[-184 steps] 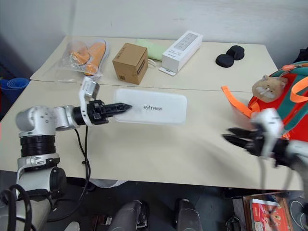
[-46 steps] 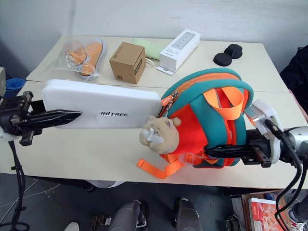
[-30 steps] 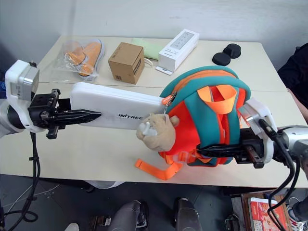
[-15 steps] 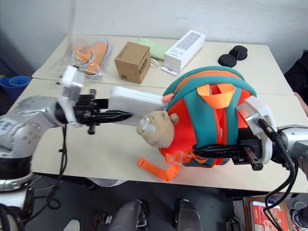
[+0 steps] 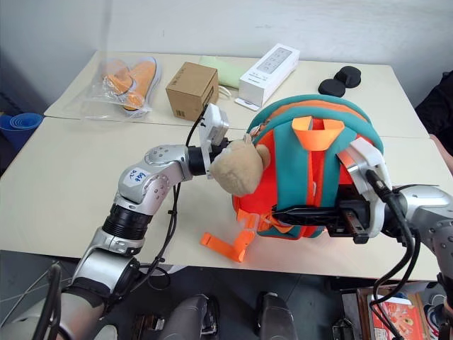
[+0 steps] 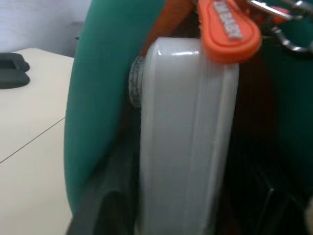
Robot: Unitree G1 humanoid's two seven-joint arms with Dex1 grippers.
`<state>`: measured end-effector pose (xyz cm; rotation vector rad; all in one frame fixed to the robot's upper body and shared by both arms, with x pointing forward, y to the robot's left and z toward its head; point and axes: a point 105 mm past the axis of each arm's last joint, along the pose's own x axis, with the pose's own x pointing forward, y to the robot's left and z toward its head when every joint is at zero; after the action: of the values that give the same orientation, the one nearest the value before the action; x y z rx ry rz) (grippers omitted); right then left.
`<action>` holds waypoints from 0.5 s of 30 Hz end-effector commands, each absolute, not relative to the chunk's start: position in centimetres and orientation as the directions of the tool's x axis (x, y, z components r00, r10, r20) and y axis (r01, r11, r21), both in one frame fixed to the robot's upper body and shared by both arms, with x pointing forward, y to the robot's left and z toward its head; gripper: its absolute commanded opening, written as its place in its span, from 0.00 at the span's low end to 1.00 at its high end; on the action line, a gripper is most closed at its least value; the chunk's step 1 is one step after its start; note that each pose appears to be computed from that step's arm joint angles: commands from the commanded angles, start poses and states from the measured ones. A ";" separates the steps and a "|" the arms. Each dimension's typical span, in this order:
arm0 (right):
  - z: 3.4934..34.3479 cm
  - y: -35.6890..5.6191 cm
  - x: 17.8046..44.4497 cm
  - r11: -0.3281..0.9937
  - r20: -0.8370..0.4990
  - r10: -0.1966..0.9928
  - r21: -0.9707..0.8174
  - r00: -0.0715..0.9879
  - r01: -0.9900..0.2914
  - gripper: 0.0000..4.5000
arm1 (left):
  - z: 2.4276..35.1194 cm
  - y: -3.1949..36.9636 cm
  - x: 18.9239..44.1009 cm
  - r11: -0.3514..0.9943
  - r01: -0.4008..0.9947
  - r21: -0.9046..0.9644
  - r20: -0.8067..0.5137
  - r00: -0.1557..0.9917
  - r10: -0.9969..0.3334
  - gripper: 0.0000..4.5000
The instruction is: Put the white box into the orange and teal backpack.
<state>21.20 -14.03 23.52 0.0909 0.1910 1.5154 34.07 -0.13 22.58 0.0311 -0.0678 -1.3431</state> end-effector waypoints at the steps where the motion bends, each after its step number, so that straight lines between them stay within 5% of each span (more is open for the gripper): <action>1: 24.1 -13.6 20.3 0.027 -0.043 0.999 0.145 0.021 -0.989 0.00 | 24.0 3.1 33.7 0.254 0.962 0.101 0.060 0.249 -0.967 0.82; 4: 23.8 -13.3 20.3 0.035 -0.036 0.999 0.149 0.030 -0.988 0.00 | 24.0 7.9 33.1 0.302 0.949 0.087 0.036 0.300 -0.953 0.99; 10: 23.9 -13.3 20.6 0.052 -0.031 0.998 0.148 0.048 -0.988 0.00 | 26.9 12.3 29.6 0.223 0.974 0.033 0.059 0.221 -0.974 0.99; 15: 23.8 -13.4 20.9 0.054 -0.034 0.998 0.155 0.049 -0.986 0.00 | 30.1 10.1 27.2 0.115 0.990 0.077 0.100 0.107 -0.989 0.99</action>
<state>21.20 -13.59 23.03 0.1206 0.1856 1.4900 28.35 11.24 29.13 -0.0366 -0.0998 -1.4095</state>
